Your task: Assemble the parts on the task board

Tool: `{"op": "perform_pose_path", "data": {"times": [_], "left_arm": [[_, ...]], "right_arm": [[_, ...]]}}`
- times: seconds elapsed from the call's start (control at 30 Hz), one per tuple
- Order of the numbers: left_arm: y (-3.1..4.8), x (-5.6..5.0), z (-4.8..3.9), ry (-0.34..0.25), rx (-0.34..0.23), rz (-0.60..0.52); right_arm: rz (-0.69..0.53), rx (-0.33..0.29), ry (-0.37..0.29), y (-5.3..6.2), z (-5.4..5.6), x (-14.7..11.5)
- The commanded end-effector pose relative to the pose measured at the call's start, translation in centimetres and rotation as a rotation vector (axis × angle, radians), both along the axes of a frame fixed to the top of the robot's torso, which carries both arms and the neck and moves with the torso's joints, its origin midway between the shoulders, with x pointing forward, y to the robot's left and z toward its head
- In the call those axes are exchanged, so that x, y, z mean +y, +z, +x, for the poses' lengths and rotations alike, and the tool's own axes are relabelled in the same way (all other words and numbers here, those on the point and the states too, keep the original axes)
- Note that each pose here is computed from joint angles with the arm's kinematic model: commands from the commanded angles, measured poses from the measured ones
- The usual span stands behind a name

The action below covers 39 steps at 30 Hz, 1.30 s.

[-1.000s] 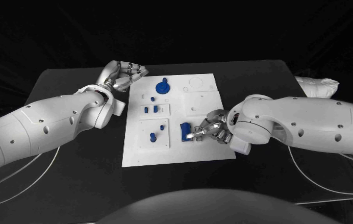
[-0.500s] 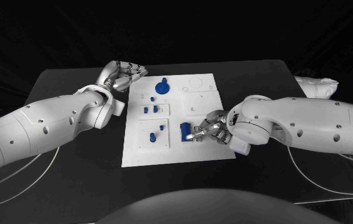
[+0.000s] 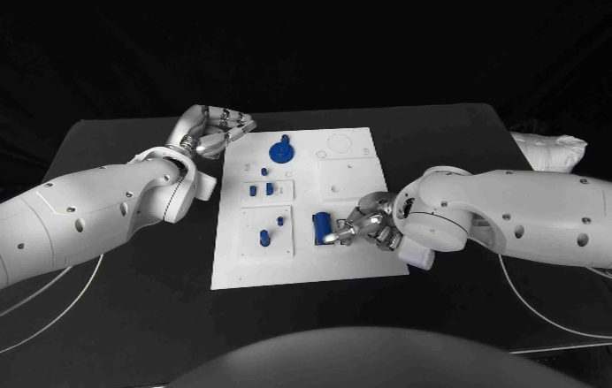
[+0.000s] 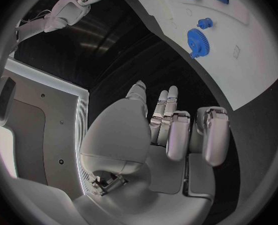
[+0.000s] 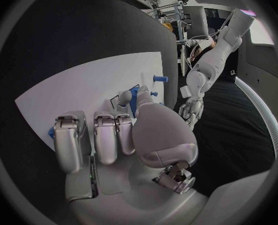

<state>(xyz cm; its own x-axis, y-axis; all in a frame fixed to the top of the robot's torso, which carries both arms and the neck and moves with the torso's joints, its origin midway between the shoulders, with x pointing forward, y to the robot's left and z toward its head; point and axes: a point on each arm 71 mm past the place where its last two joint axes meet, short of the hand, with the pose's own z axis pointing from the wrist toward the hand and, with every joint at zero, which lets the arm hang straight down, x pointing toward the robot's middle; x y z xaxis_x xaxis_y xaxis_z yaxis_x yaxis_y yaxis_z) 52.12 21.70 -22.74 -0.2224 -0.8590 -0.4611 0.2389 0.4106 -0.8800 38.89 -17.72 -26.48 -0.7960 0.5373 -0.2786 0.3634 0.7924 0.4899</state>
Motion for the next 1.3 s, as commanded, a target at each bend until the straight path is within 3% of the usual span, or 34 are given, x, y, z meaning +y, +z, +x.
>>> {"op": "perform_pose_path", "data": {"times": [0.03, 1.3], "left_arm": [[0.05, -0.3, -0.04, -0.02, -0.003, -0.004], [0.05, -0.25, -0.09, -0.02, -0.001, -0.004]], "right_arm": [[-0.01, -0.012, -0.004, -0.01, 0.14, -0.15], [0.043, -0.039, 0.004, 0.22, 0.19, 0.25]]}}
